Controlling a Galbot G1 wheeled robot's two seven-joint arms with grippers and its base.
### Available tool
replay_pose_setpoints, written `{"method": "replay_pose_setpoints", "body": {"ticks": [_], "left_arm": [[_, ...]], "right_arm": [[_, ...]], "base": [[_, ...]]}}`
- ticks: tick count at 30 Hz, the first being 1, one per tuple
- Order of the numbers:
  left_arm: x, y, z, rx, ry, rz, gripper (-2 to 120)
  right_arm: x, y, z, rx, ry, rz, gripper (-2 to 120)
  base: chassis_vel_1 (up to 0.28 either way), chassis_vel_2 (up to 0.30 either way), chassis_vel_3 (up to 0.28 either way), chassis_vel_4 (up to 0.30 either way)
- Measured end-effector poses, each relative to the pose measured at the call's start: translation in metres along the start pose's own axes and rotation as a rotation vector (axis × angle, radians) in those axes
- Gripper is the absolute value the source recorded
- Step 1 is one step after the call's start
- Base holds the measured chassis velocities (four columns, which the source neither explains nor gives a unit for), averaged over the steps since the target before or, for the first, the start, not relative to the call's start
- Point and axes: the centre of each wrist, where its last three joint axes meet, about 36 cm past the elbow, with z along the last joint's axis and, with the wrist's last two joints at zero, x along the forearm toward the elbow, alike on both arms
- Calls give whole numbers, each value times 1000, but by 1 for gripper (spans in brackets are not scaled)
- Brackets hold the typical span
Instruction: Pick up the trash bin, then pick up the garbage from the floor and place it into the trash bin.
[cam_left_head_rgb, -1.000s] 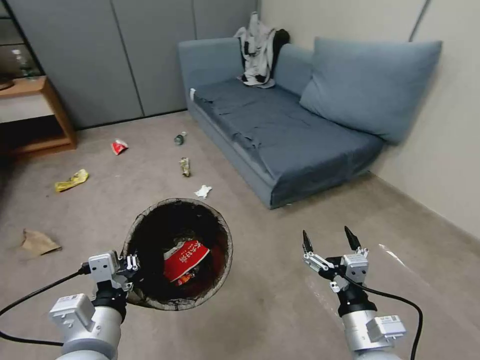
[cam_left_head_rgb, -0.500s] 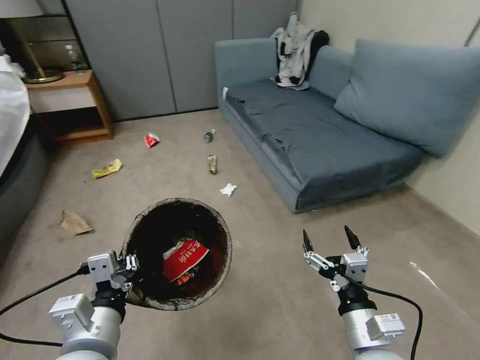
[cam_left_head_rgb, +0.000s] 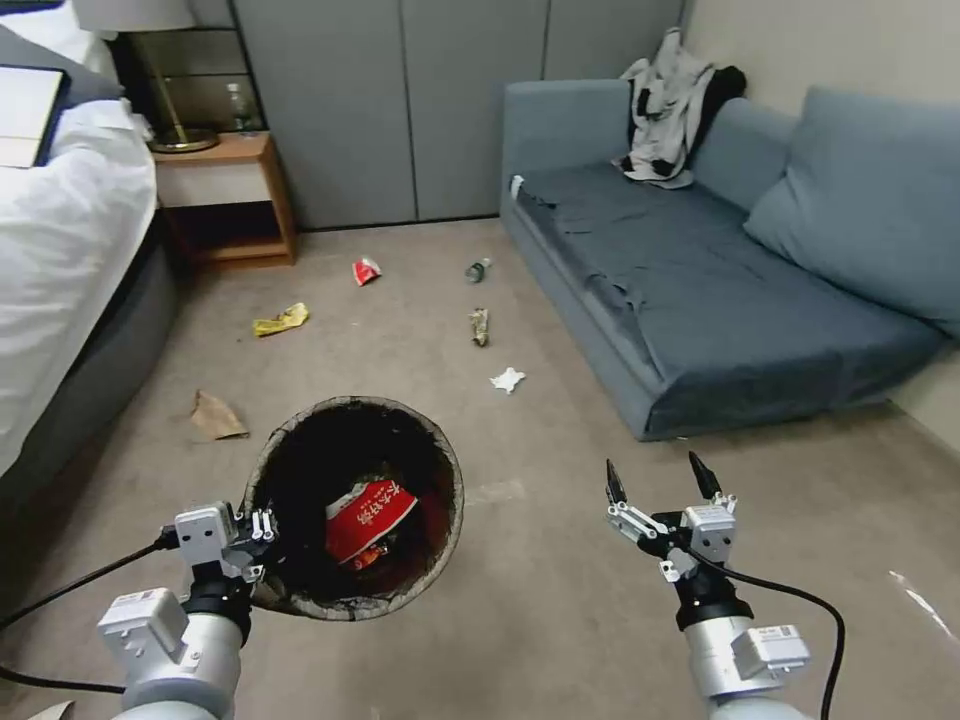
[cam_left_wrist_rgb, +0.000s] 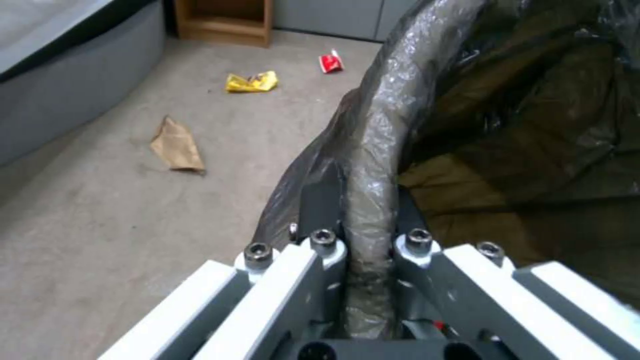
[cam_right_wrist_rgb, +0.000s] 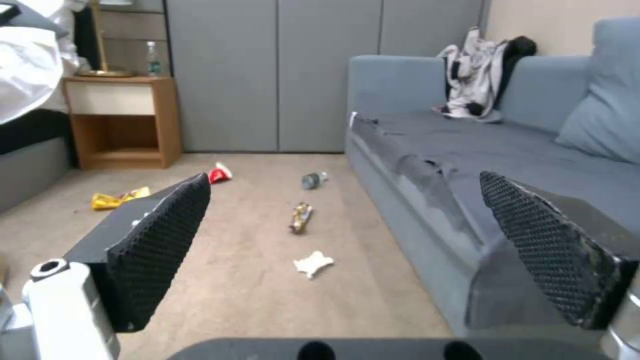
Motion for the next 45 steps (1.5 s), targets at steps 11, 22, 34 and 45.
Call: {"method": "replay_pose_setpoints", "body": {"ticks": [11,22,34,45], "left_arm": [[0,0,0,-1,-1,-2,3],[0,0,0,-1,-5,-4,3],[1,0,1,-1,-8,-6,3],[0,0,0,1,-11,-6,3]], "right_arm": [[-1,0,-1,0,-1,3,100],[-2,-1,-7,7,10,3,100],[-1,0,-8,9,13,2,100],[-1,0,-8,9,15,-2,100]], "base": [[5,5,3,3],[0,0,0,0],[-30,36,39,-33],[-106,107,108,-101]]}}
